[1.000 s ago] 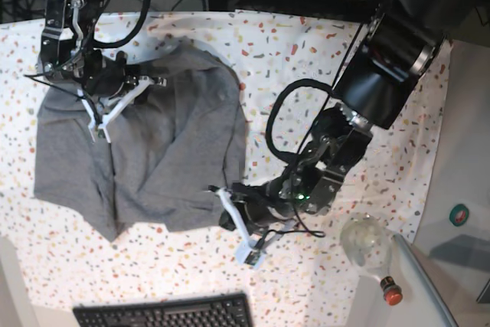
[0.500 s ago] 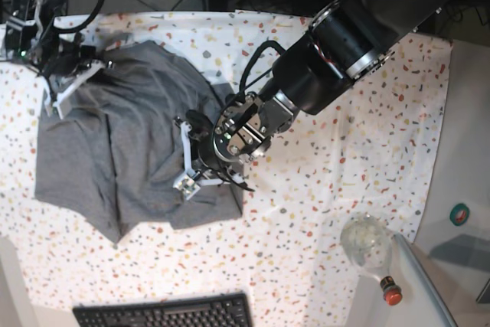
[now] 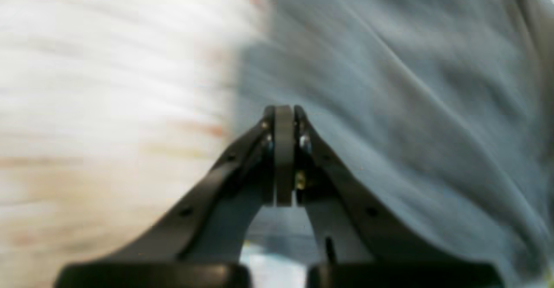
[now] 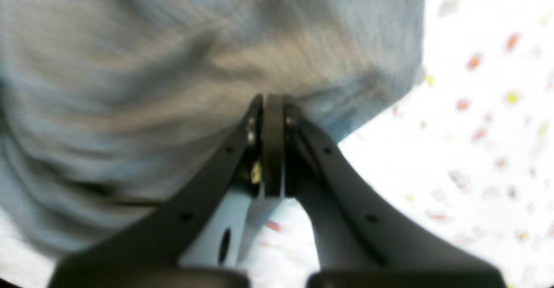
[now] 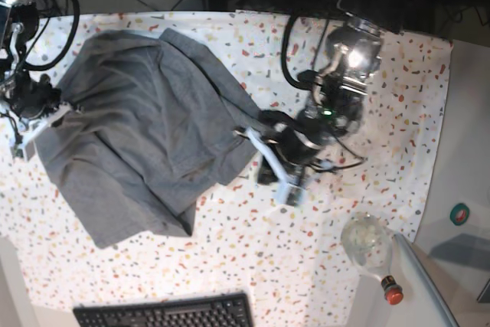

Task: Layout the t-shirt on the table in an organized manner, then fold the t-shirt properly
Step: 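Pull the shirt apart with both grippers, spreading it flat, then release, then grasp the shirt's bunched edge with the left gripper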

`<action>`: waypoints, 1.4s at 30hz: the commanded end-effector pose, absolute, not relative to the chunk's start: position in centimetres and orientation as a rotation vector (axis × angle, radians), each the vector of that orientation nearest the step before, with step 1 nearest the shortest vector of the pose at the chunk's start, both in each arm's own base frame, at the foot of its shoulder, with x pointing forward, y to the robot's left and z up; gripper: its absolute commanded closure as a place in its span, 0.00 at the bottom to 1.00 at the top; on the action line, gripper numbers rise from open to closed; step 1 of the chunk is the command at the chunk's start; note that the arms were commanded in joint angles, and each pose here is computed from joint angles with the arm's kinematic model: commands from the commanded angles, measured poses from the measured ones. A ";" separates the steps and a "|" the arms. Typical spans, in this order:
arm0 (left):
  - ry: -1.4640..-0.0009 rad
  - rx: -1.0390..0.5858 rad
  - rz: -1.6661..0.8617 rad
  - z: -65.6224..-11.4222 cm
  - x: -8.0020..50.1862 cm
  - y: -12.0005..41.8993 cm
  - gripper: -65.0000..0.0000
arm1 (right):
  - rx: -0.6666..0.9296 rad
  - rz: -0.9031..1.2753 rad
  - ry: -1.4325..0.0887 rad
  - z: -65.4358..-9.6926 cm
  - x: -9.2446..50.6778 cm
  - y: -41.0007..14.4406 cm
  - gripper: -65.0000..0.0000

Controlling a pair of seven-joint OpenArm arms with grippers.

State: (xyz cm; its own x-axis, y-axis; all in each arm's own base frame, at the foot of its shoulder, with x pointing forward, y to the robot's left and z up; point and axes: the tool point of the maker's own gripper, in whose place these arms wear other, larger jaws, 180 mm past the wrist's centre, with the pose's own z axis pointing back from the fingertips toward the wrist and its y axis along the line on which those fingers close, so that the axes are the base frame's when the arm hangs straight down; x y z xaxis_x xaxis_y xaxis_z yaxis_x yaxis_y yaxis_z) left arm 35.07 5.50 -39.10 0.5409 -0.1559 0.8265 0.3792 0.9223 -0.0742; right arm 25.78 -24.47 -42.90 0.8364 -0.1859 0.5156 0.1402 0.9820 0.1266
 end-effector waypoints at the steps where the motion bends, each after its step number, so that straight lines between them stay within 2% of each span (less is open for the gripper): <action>1: -0.950 -0.218 -0.290 -38.9 34.6 8.3 1.00 | 0.083 -0.227 -0.597 -41.5 25.7 -24.8 1.00; 2: -0.954 -0.175 -0.250 -38.8 34.3 11.0 1.00 | 0.090 -0.301 -0.611 -41.0 25.2 -24.6 1.00; 3: -0.956 -0.129 -0.207 -38.7 34.0 13.8 1.00 | 0.093 -0.376 -0.621 -40.6 24.6 -24.7 0.94; 6: -0.925 -0.001 -0.093 -39.3 31.9 21.4 1.00 | 0.122 -0.505 -0.591 -41.1 22.2 -23.6 0.51; 7: -0.910 0.028 -0.064 -39.7 31.0 23.2 1.00 | 0.139 -0.520 -0.574 -41.5 21.5 -22.7 0.42; 9: -0.887 0.075 -0.028 -40.0 29.5 25.9 1.00 | 0.152 -0.533 -0.533 -42.4 19.8 -21.8 0.36; 14: -0.835 0.020 -0.111 -40.9 27.0 27.0 1.00 | 0.225 -0.595 -0.470 -44.6 17.5 -20.6 0.40; 20: -0.834 -0.030 -0.123 -41.2 26.6 26.1 1.00 | 0.186 -0.705 -0.445 -46.2 15.7 -21.7 0.40; 26: -0.837 -0.062 -0.114 -41.5 26.6 24.9 0.66 | 0.225 -0.719 -0.340 -48.3 14.2 -20.3 0.40; 31: -0.871 -0.172 -0.034 -41.2 26.9 23.6 0.49 | 0.260 -0.669 -0.334 -48.8 14.4 -19.4 0.40; 34: -0.863 -0.257 -0.058 -41.4 27.0 20.9 0.41 | 0.279 -0.628 -0.335 -48.7 14.6 -18.9 0.41; 35: -0.852 -0.284 -0.080 -41.6 26.9 19.8 0.39 | 0.290 -0.609 -0.326 -48.6 14.7 -18.7 0.44; 36: -0.839 -0.310 -0.102 -41.9 26.7 18.6 0.39 | 0.302 -0.583 -0.321 -48.5 14.8 -18.4 0.51; 39: -0.804 -0.371 -0.167 -42.6 26.1 15.3 0.39 | 0.342 -0.494 -0.315 -48.0 15.6 -17.5 0.91; 40: -0.790 -0.389 -0.193 -42.9 25.8 14.2 0.40 | 0.357 -0.457 -0.318 -47.8 16.1 -17.2 1.00; 42: -0.765 -0.423 -0.240 -43.3 25.1 12.2 0.40 | 0.381 -0.392 -0.314 -47.2 17.0 -16.7 1.00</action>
State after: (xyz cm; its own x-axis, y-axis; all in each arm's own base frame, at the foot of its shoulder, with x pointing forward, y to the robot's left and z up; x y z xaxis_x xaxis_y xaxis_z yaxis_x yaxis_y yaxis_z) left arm 24.21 12.09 -44.36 0.7287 -0.0689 0.6814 0.3506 0.8922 -0.2847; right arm 15.96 -16.05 -47.90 0.8891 -0.4222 0.1765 0.3218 0.8511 0.4149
